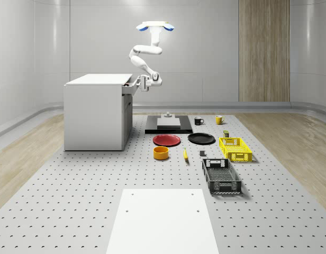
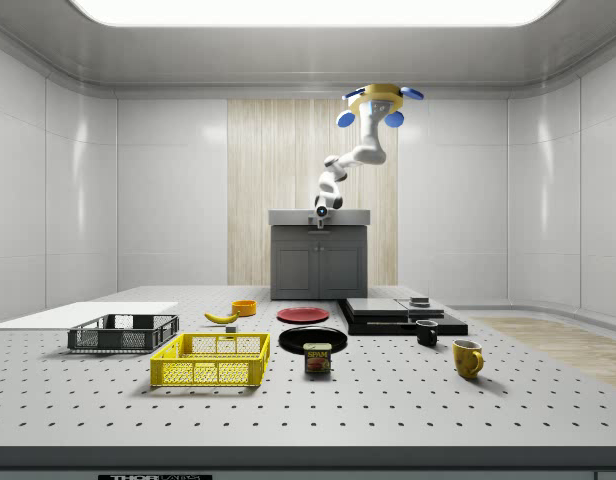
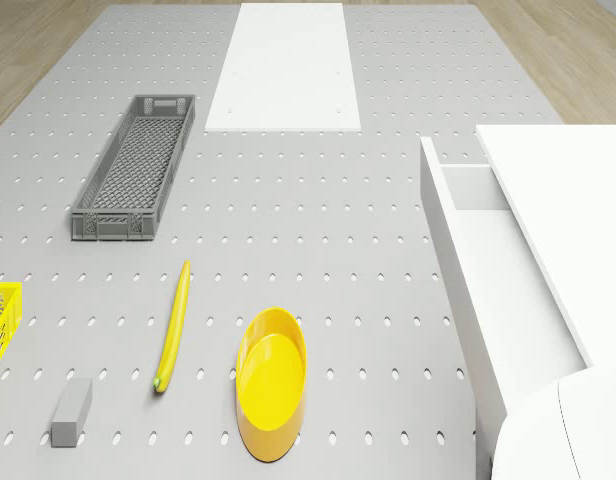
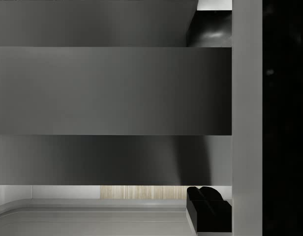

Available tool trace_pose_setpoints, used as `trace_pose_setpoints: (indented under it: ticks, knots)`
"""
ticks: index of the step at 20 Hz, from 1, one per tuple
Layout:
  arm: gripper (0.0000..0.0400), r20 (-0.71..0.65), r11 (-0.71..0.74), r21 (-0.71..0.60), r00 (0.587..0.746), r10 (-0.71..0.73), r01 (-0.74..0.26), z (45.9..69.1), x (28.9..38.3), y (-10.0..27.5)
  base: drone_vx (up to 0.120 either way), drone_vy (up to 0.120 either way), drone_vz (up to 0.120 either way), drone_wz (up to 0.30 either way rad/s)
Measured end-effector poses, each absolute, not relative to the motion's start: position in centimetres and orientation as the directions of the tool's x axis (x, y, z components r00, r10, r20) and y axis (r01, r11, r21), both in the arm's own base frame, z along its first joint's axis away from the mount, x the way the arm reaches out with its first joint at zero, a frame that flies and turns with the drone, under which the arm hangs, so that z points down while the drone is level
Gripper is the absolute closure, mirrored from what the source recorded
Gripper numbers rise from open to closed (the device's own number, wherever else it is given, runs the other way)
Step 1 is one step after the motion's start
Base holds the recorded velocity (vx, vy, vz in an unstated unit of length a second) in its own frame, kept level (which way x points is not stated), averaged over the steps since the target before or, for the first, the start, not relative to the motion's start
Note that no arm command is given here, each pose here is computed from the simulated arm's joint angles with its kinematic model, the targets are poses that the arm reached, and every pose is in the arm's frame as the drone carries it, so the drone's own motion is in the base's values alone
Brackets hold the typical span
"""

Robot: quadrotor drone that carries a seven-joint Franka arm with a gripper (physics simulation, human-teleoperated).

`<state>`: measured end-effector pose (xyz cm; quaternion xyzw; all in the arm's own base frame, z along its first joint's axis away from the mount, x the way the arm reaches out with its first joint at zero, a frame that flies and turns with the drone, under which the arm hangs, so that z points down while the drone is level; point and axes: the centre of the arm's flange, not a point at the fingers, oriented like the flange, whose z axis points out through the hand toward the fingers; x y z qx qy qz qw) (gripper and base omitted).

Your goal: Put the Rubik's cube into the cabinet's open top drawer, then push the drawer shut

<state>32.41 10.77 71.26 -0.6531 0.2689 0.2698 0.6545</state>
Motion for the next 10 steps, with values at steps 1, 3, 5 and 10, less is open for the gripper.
trace_pose_setpoints:
  ticks: [1,3,5,10]
  knots:
    - [0.0002,-0.705,0.001,-0.709,0.709,0.002,-0.705,71.3,32.42,11.4,0.0,0.0,0.0,0.0]
    - [0.0002,-0.704,0.001,-0.71,0.71,0.002,-0.704,71.3,32.43,12.5,0.0,0.0,0.0,0.0]
    - [0.0002,-0.706,0.001,-0.708,0.708,0.002,-0.706,71.3,32.44,13.7,0.0,0.0,0.0,0.0]
    - [0.0001,-0.703,0.001,-0.711,0.711,0.002,-0.703,71.4,32.47,16.6,0.0,0.0,0.0,0.0]
